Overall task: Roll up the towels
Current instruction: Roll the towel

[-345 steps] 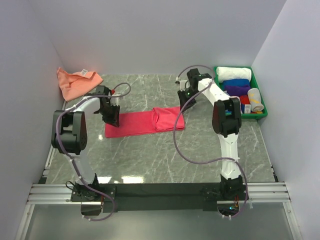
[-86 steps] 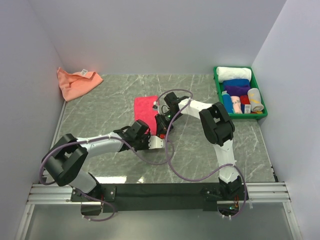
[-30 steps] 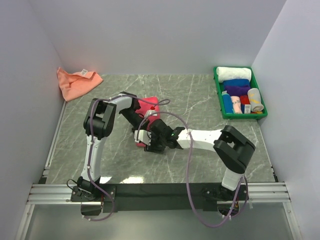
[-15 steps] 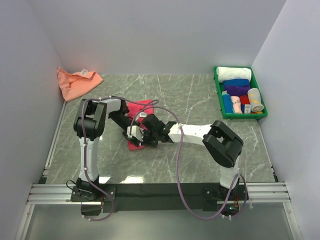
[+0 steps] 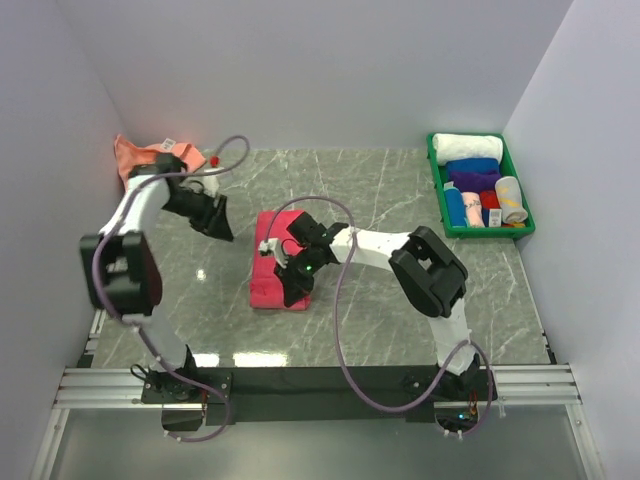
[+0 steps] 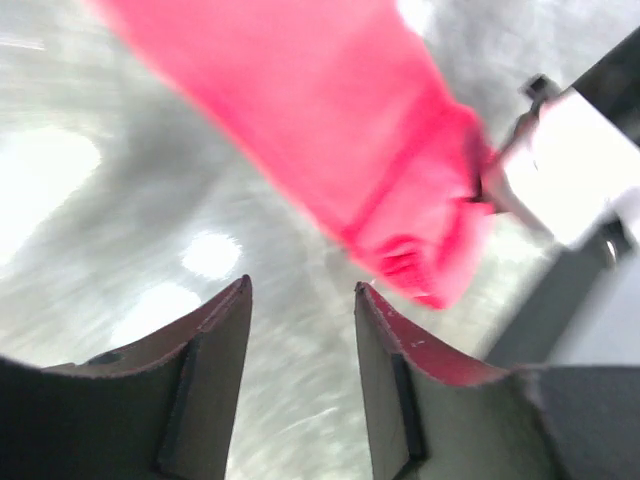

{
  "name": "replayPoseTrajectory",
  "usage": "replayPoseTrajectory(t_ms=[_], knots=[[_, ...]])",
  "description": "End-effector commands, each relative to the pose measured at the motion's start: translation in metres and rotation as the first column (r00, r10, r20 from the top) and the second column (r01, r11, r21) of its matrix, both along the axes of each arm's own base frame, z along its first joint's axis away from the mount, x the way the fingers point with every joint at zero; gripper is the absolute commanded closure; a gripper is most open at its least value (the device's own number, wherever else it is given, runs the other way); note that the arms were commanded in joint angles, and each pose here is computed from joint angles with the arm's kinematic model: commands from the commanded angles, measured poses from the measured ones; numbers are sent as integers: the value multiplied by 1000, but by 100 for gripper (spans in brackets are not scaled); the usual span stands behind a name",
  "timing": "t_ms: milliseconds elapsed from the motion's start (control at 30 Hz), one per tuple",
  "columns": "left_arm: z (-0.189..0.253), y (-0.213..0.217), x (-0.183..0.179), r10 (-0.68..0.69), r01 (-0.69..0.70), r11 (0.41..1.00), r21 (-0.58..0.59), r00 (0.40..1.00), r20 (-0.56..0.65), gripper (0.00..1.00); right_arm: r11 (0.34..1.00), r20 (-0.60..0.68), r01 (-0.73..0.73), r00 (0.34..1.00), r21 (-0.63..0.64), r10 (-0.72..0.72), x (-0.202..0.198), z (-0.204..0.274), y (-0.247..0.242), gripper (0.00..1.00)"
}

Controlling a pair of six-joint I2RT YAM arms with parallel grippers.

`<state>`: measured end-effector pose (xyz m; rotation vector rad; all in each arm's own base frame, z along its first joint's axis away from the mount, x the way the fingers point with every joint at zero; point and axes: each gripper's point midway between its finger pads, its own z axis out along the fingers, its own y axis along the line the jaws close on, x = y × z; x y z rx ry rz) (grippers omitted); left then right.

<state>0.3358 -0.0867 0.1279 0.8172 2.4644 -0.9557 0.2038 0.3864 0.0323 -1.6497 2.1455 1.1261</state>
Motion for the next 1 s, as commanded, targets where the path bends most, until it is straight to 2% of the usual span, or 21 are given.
replayPoseTrajectory(t_ms=[0,33,67,100,133,167,200,233,267,300,333,367,467,500,600,633,700,767,933,967], knots=[[51,28,11,42,-79,989,121,957,287,48,995,-345,23,937,-97,-56,-34,-11,-22,100],[69,32,8,27,-96,984,153,916,401,47,994,-369,37,927,-99,-71,-28,-10,-25,100],[77,38,8,22,-122,975,188,886,463,44,994,-416,33,906,-104,-74,-29,-12,-26,100],[85,41,7,19,-142,969,202,858,514,37,993,-434,32,898,-110,-77,-28,-14,-27,100],[101,44,4,16,-172,963,207,804,595,32,992,-448,37,890,-117,-86,-24,-15,-28,100],[107,44,2,12,-179,962,206,781,624,24,991,-468,30,879,-133,-90,-23,-19,-29,100],[112,43,0,15,-184,963,195,764,645,1,990,-477,27,874,-137,-90,-23,-20,-28,100],[117,40,4,84,-237,961,139,735,673,1,989,-487,25,868,-144,-93,-22,-22,-27,100],[114,42,5,149,-291,950,112,739,657,1,988,-504,23,858,-153,-98,-21,-23,-25,100],[113,33,-3,140,-249,965,85,758,637,1,988,-522,22,847,-155,-101,-21,-23,-24,100],[112,27,-7,2,-129,981,142,747,665,0,989,-544,19,834,-147,-97,-21,-22,-21,100],[94,18,-35,-80,-20,986,166,816,572,1,987,-563,18,819,-162,-108,-19,-24,-18,100],[61,0,-64,-314,189,941,281,800,511,1,983,-612,17,781,-180,-126,-18,-27,-13,100],[36,1,-76,-361,223,920,322,802,476,5,983,-617,17,777,-183,-128,-18,-28,-13,100],[32,-17,-83,-436,215,886,410,687,581,10,978,-623,15,769,-206,-143,-20,-35,-15,100],[19,-24,-99,-491,250,859,447,650,580,11,977,-628,14,765,-211,-146,-20,-37,-16,100],[5,-32,-108,-526,274,843,463,598,605,15,974,-654,2,741,-228,-154,-23,-43,-18,100],[4,-44,-119,-575,314,816,485,518,633,17,972,-675,-2,720,-234,-161,-25,-47,-17,100],[-8,-69,-135,-643,382,763,522,356,678,26,968,-660,6,730,-251,-176,-25,-53,-19,100],[-11,-71,-138,-649,390,756,526,345,678,28,967,-668,3,722,-256,-179,-26,-55,-20,100]])
